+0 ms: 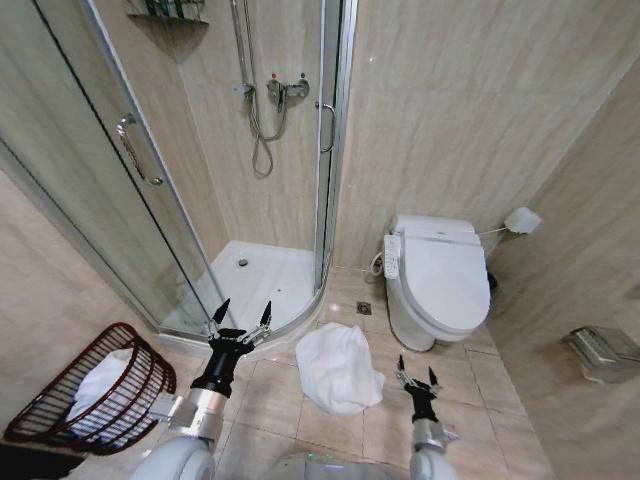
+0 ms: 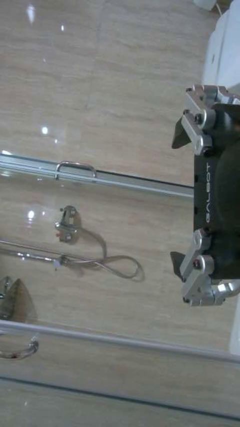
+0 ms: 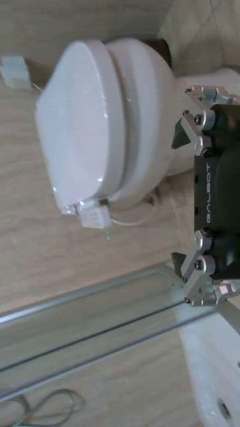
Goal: Discard the used towel into the hamper.
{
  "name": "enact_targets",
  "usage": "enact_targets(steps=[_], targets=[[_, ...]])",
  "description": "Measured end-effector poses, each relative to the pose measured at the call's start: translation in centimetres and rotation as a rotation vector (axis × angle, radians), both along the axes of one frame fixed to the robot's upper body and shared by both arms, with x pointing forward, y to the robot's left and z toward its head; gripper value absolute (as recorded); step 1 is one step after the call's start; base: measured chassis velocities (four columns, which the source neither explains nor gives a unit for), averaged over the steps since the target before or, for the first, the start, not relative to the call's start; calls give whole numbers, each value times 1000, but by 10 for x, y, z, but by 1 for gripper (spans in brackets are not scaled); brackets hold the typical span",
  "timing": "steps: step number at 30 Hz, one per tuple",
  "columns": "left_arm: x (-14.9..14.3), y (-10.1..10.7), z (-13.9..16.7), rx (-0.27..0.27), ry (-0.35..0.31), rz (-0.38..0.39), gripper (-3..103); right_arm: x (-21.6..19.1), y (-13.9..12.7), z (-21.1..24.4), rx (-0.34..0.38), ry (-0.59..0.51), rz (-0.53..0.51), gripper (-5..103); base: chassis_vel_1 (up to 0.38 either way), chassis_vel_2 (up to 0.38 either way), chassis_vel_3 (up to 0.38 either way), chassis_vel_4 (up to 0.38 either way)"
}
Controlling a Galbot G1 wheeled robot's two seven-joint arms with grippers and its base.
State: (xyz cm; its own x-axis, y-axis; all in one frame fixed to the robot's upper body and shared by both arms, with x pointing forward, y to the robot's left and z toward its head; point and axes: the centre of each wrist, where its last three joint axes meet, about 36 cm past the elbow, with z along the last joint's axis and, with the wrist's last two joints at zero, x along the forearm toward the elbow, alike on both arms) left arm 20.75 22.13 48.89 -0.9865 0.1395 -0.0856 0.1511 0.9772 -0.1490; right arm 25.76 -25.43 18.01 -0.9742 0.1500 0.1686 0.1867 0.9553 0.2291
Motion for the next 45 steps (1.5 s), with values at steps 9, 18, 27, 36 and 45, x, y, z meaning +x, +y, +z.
enact_targets(steps=[9, 18, 27, 36, 45], targets=[[0, 0, 0, 0, 0, 0, 100, 18, 1, -31, -17, 59, 76, 100, 0, 0, 0, 0], [0, 0, 0, 0, 0, 0, 100, 29, 0, -74, -39, 131, 127, 100, 0, 0, 0, 0], [0, 0, 0, 0, 0, 0, 100, 37, -11, -104, -55, 214, 148, 100, 0, 0, 0, 0], [0, 0, 0, 0, 0, 0, 100, 47, -10, -130, -162, 248, 258, 100, 0, 0, 0, 0], [0, 0, 0, 0, 0, 0, 100, 55, -1, -140, -227, 300, 336, 100, 0, 0, 0, 0]])
